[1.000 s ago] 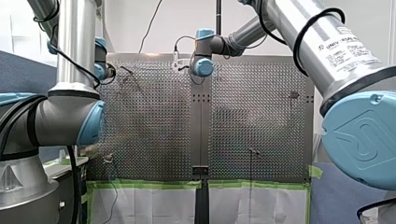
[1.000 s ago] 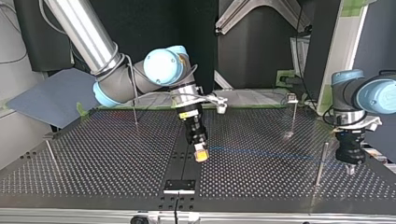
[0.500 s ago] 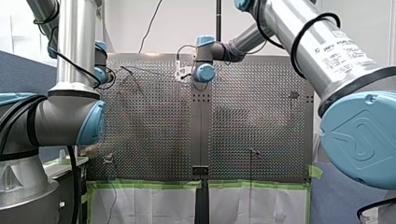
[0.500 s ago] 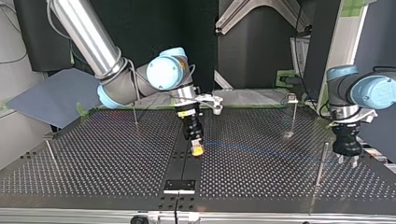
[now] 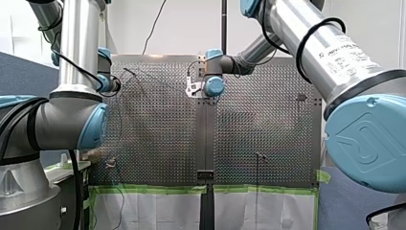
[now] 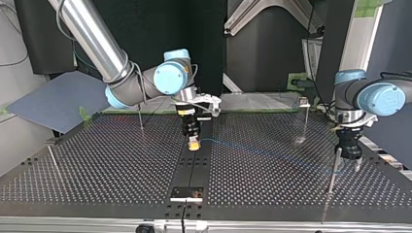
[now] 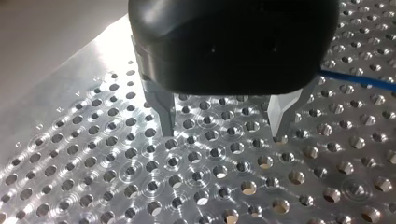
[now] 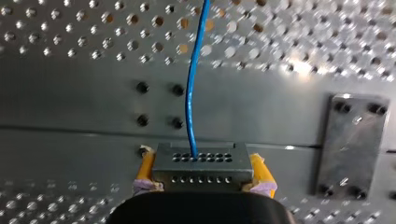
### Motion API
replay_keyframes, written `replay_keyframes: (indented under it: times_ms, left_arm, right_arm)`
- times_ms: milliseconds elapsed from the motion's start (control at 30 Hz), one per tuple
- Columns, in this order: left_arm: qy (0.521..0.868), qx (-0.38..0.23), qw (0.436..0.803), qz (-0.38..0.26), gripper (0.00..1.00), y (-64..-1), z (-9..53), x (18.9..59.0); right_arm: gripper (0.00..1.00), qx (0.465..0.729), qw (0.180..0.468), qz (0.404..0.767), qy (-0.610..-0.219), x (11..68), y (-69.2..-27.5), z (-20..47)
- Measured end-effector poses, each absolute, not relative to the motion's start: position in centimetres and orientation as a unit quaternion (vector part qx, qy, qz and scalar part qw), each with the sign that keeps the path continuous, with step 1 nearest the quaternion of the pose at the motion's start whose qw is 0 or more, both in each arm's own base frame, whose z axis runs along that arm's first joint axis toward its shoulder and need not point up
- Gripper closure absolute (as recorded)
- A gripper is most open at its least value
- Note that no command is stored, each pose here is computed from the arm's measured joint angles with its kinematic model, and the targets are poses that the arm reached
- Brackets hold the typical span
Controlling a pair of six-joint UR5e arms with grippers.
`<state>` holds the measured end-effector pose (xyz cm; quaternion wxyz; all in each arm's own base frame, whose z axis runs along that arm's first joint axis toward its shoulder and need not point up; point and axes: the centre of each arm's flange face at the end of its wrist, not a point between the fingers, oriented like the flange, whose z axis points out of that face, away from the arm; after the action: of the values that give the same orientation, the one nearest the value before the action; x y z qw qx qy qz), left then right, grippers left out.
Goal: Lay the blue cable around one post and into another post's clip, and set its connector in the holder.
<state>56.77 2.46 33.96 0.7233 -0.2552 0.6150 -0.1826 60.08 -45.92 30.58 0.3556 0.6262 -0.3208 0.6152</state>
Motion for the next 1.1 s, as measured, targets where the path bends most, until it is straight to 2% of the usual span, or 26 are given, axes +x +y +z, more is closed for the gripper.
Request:
replay_keyframes:
  times_ms: [433,1100]
  left_arm:
    - [0.609,-0.261,0.724,-0.194,0.01,2.5,33.7,57.0]
    - [0.618,-0.263,0.714,-0.198,0.01,2.2,32.6,57.4]
  right_arm:
    - [1.00,0.601,0.373,0.605,-0.365,57.0,-47.2,26.0]
    - [1.00,0.551,0.435,0.561,-0.438,50.5,-48.9,19.7]
